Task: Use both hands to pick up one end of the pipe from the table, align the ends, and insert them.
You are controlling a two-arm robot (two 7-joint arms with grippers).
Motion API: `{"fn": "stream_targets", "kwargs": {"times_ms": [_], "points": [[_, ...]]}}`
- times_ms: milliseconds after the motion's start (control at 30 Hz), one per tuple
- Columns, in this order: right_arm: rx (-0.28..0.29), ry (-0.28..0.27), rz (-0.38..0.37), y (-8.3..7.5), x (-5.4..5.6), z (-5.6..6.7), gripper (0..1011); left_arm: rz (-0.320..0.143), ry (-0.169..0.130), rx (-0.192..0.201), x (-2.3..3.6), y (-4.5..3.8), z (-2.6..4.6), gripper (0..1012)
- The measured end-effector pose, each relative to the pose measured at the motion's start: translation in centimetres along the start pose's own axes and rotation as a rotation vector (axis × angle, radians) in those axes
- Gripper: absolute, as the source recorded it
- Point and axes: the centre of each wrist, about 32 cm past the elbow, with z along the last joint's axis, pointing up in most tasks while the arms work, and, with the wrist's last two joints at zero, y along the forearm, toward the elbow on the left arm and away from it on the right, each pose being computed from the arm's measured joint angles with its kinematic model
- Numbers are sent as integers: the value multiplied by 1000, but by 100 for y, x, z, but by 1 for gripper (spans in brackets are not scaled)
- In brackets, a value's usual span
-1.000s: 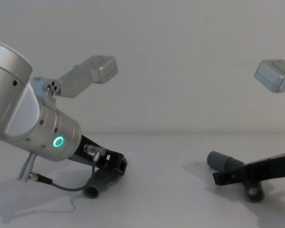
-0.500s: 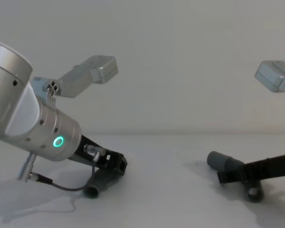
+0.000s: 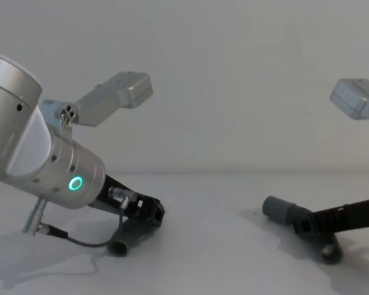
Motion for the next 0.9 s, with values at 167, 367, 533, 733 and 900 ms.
{"fn": "stream_targets", "kwargs": {"times_ms": [167, 367, 533, 733, 900], "points": [[-1, 1, 0, 1, 0, 1, 185, 0, 0, 0, 0, 0, 0, 354], [7, 1, 0, -5, -2, -4, 183, 0, -5, 1, -4, -10, 10, 354], [42, -9, 0, -24, -14, -6, 182, 1, -16, -5, -13, -19, 26, 354], [105, -28, -1, -63, -26, -3, 181, 8, -52, -38, -27, -4, 93, 354], [163, -50, 1, -101, -24, 9, 179, 13, -103, -69, -27, 33, 159, 354]]}}
